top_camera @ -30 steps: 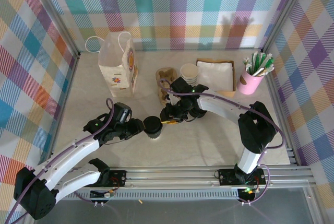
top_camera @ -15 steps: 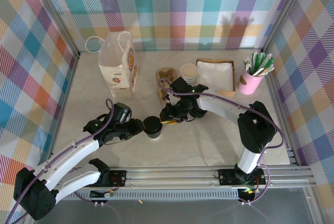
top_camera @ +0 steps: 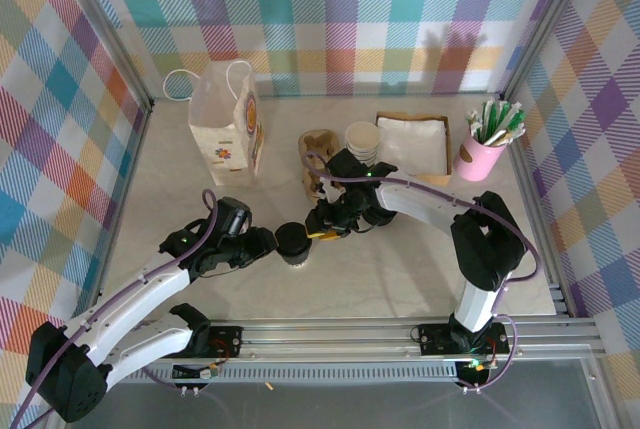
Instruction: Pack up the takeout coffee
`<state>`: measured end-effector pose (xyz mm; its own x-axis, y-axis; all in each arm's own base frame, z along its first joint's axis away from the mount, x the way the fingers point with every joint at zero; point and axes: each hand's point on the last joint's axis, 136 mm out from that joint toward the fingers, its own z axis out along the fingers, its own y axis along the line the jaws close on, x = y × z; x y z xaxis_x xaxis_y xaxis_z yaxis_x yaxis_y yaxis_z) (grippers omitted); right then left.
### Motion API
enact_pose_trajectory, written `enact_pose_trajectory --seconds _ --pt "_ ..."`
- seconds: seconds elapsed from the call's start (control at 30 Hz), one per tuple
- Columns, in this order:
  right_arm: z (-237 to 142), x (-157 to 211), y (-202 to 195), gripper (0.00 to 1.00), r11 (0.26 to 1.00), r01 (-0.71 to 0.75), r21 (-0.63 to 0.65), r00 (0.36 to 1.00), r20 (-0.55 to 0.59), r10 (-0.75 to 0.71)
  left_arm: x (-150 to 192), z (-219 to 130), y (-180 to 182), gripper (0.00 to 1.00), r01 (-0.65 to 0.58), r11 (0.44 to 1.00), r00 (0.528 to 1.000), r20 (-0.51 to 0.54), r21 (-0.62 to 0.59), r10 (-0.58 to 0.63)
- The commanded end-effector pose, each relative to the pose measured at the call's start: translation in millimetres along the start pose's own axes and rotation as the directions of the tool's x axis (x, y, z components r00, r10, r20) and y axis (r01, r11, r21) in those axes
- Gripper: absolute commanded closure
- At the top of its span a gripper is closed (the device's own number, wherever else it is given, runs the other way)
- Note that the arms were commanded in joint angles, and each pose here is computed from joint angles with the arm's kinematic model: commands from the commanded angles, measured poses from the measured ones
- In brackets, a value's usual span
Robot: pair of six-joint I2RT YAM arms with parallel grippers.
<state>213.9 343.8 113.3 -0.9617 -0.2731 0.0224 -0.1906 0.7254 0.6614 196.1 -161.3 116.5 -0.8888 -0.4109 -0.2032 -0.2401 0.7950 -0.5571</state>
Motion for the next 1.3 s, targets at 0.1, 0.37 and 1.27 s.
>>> enact_pose_trajectory --seconds 0.1,0.37,1.27 --pt "18 14 -20 0.6 0.999 -0.012 0.052 0.998 -0.06 0.015 11 7 20 0.62 0.03 0.998 0.999 -0.043 -0.061 -0.033" --pt "33 17 -35 0.62 0.999 0.036 0.026 0.999 -0.03 -0.036 15 12 29 0.62 0.035 0.996 0.998 -0.055 -0.085 -0.04" --pt "-2 14 -3 0.58 0.998 0.068 0.005 0.997 0.028 -0.068 -19 -17 -10 0.61 -0.155 0.983 0.988 0.004 -0.096 0.156"
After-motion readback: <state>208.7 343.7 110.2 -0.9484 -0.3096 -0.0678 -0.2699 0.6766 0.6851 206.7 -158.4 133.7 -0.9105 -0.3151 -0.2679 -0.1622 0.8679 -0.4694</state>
